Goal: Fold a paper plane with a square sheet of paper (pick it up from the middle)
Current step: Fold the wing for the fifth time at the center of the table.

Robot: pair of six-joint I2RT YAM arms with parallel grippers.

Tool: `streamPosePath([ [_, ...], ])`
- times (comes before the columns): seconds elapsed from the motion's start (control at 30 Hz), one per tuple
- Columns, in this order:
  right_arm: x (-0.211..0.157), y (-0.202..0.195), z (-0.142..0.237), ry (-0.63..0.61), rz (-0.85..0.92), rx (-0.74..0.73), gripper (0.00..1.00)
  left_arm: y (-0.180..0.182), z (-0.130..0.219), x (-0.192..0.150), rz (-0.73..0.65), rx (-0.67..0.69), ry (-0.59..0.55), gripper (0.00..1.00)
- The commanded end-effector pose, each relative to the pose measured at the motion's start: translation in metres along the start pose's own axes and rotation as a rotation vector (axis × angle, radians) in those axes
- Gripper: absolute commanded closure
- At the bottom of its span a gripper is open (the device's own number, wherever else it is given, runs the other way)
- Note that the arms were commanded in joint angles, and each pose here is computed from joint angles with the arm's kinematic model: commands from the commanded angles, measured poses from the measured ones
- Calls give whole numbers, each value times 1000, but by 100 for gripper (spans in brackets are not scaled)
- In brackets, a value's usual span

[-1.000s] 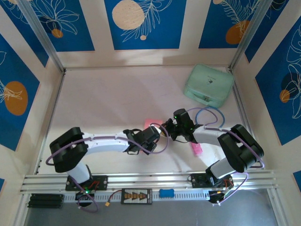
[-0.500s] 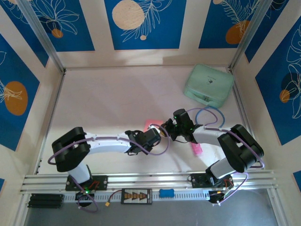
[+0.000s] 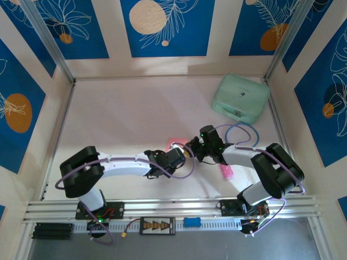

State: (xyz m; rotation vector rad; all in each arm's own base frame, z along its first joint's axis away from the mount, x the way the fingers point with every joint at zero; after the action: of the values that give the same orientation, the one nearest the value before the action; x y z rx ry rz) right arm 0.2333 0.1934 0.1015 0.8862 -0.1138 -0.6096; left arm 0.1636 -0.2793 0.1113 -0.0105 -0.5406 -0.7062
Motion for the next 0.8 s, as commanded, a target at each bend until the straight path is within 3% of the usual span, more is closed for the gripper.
streamPosePath([
  [0.0,-2,2,2,-10,-9,-7,95,-1,-1,-5,0,17,16,78],
  [0.47,-3,1,1,-13,-7,-12,95,1,-1,-9,18,22,19,80],
  [0.77,-4,1,4,-18,11,-5,92,0,-4,-9,28,20,21,89],
])
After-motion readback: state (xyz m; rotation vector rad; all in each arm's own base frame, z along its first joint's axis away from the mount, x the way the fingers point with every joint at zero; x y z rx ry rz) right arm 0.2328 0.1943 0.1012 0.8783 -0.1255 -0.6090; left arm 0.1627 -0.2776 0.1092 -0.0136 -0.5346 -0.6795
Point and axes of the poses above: each hand's point on the last joint's axis, 136 mm out from that joint toward the fingers, its own z axis back along the fingers, its own y axis along the line the jaws close on, x = y × z, the point moved 8 cm from there along z, back along the fingers, and after that the axes turned 1 degree about -z, right-handed, at the moved point
